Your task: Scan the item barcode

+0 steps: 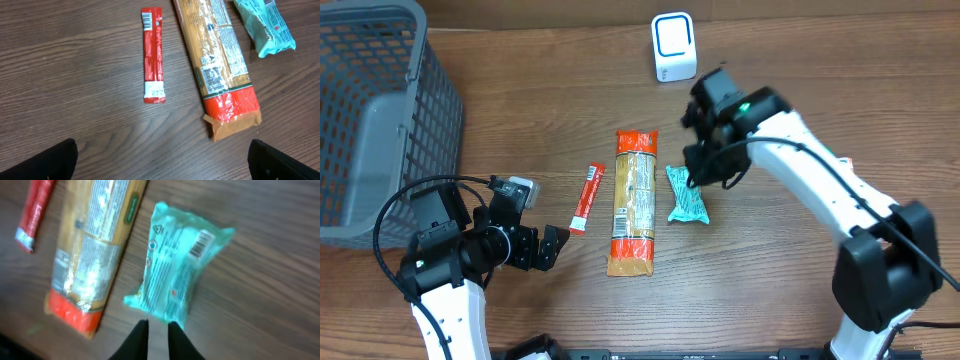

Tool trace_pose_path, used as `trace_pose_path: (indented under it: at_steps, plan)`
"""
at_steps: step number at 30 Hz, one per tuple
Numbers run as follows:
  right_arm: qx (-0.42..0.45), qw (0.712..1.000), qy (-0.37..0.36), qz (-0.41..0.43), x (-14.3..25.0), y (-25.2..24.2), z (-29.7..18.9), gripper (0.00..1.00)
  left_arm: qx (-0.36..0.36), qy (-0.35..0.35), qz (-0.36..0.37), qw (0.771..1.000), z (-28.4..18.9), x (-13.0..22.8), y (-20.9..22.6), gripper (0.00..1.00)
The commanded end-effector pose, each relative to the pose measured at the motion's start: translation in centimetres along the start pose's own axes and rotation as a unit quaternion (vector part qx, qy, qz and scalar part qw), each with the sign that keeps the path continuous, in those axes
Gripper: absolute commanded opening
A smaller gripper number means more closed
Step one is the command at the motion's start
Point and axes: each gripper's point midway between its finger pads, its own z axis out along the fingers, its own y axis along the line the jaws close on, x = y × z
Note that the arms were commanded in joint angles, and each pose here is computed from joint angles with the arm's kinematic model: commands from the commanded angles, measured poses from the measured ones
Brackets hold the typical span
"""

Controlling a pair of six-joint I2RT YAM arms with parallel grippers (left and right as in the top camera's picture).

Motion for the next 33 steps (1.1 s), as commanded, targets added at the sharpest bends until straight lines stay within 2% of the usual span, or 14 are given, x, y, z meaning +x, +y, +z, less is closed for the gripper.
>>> trace_pose_path:
  at_steps: [1, 5, 11, 16, 22, 24, 25, 28, 33]
  plan:
    - [-0.001, 1.0, 0.021, -0.007, 1.8, -0.1, 3.2, 0.18, -0.004, -0.005, 0.009, 1.0, -0.3, -0.4, 0.3, 1.0]
    - [0.002, 1.0, 0.012, -0.013, 2.8, -1.0, 6.0, 0.17, -0.004, -0.005, 0.009, 1.0, -0.3, -0.4, 0.3, 1.0]
    - [0.071, 0.997, 0.004, -0.012, 4.0, -4.2, 8.0, 0.17, -0.004, -0.005, 0.008, 1.0, -0.3, -0.4, 0.3, 1.0]
    - [0.185, 0.983, 0.0, -0.013, 4.1, -8.1, 7.0, 0.17, -0.004, -0.005, 0.008, 1.0, -0.3, -0.4, 0.3, 1.0]
    - [0.317, 0.948, -0.025, -0.017, 3.1, -12.4, 4.7, 0.17, -0.004, -0.005, 0.008, 1.0, -0.3, -0.4, 0.3, 1.0]
    - [0.338, 0.94, -0.027, -0.034, 2.8, -12.9, 4.1, 0.08, -0.004, -0.005, 0.009, 1.0, -0.3, -0.4, 0.3, 1.0]
    - [0.344, 0.938, -0.029, -0.042, 2.4, -12.9, 3.7, 0.04, -0.004, -0.005, 0.009, 1.0, -0.3, -0.4, 0.3, 0.99]
    - [0.328, 0.943, -0.038, -0.04, 1.3, -11.8, 2.4, 0.04, -0.004, -0.005, 0.008, 1.0, -0.3, -0.4, 0.3, 1.0]
    - [0.251, 0.965, -0.072, -0.038, -1.1, -8.0, -1.1, 0.04, -0.004, -0.005, 0.008, 1.0, -0.3, -0.4, 0.3, 1.0]
